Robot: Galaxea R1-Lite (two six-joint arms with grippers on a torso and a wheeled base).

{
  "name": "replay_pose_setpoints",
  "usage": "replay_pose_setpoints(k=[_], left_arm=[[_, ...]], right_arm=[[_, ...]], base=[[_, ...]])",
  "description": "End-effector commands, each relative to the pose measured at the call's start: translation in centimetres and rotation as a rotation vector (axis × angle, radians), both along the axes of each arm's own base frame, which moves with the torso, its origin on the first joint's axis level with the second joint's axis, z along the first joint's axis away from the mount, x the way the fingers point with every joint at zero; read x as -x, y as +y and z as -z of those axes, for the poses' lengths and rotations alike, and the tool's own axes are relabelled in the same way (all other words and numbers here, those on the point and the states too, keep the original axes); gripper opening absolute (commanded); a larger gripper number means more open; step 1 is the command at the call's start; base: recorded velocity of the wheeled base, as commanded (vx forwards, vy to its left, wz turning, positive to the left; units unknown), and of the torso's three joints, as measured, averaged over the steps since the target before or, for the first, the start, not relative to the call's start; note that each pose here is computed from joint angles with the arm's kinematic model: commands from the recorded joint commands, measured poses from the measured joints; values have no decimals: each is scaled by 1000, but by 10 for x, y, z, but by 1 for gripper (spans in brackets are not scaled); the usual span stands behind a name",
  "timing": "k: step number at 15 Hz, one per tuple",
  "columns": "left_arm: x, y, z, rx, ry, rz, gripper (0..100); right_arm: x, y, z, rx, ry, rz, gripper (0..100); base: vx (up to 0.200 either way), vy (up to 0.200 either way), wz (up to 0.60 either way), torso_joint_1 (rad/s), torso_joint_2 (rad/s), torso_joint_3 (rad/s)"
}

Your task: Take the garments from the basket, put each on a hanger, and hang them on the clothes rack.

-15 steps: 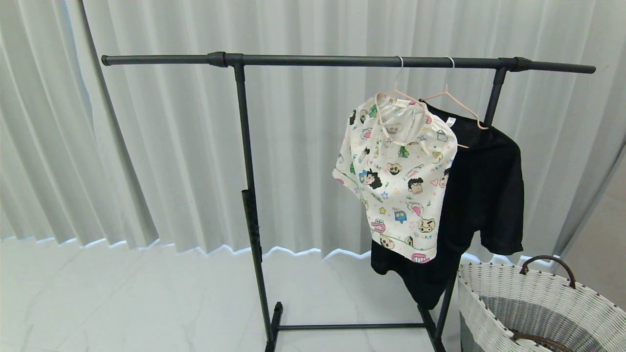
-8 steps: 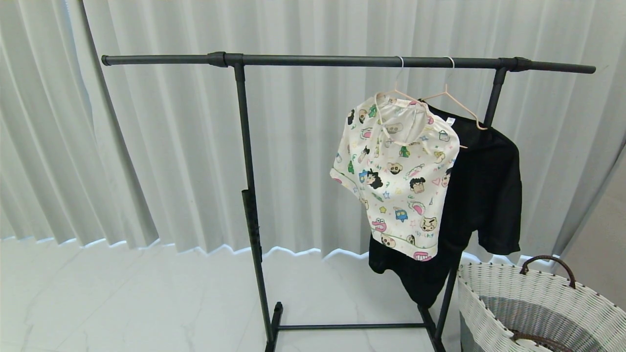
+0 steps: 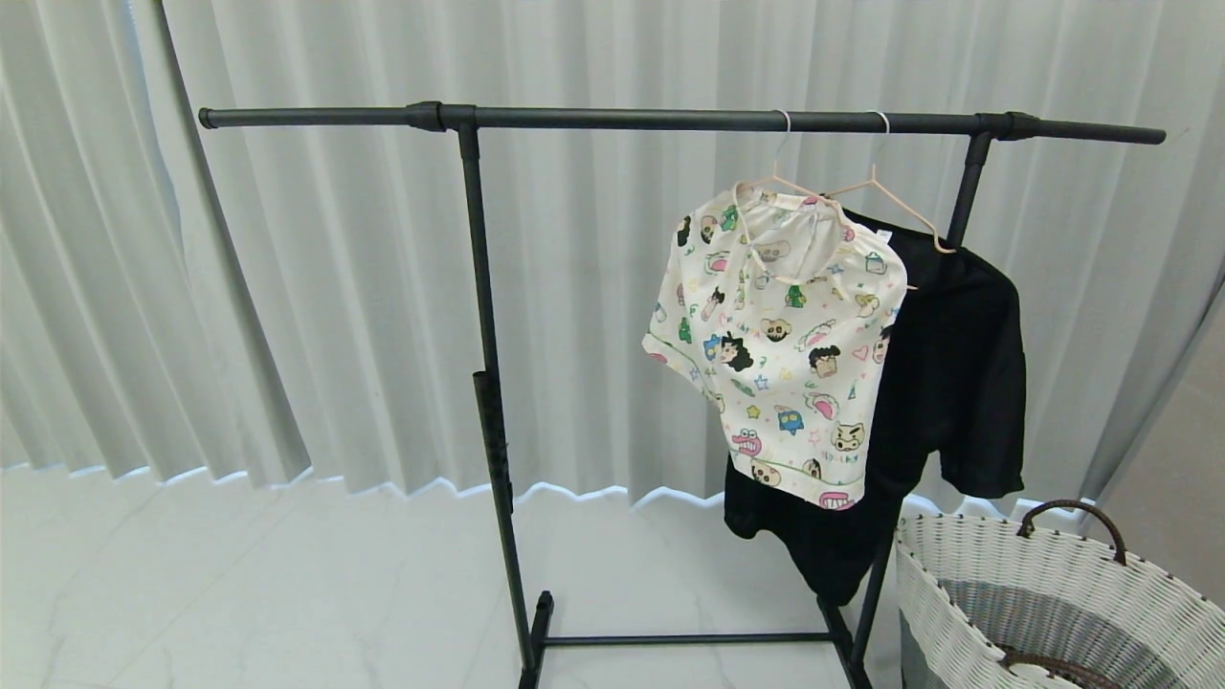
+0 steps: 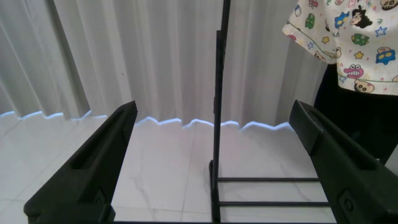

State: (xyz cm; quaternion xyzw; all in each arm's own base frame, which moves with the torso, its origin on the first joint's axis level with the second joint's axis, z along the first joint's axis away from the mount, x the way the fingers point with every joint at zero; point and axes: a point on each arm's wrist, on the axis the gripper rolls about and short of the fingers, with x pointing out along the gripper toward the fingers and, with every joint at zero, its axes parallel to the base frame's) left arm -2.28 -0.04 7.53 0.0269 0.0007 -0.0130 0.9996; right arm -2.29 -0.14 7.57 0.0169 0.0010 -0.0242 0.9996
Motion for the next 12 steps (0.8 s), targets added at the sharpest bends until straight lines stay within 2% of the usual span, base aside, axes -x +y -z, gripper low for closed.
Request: replay_pose_setpoints(k=[1, 12], left_arm=[[0, 0, 0, 0, -1, 0, 100], [0, 0, 0, 0, -1, 0, 100]], right_arm=[[0, 0, 0, -1, -1, 1, 100], [0, 0, 0, -1, -1, 1, 100]], base=[[0, 0, 0, 0, 0, 0], [0, 0, 0, 0, 0, 0]])
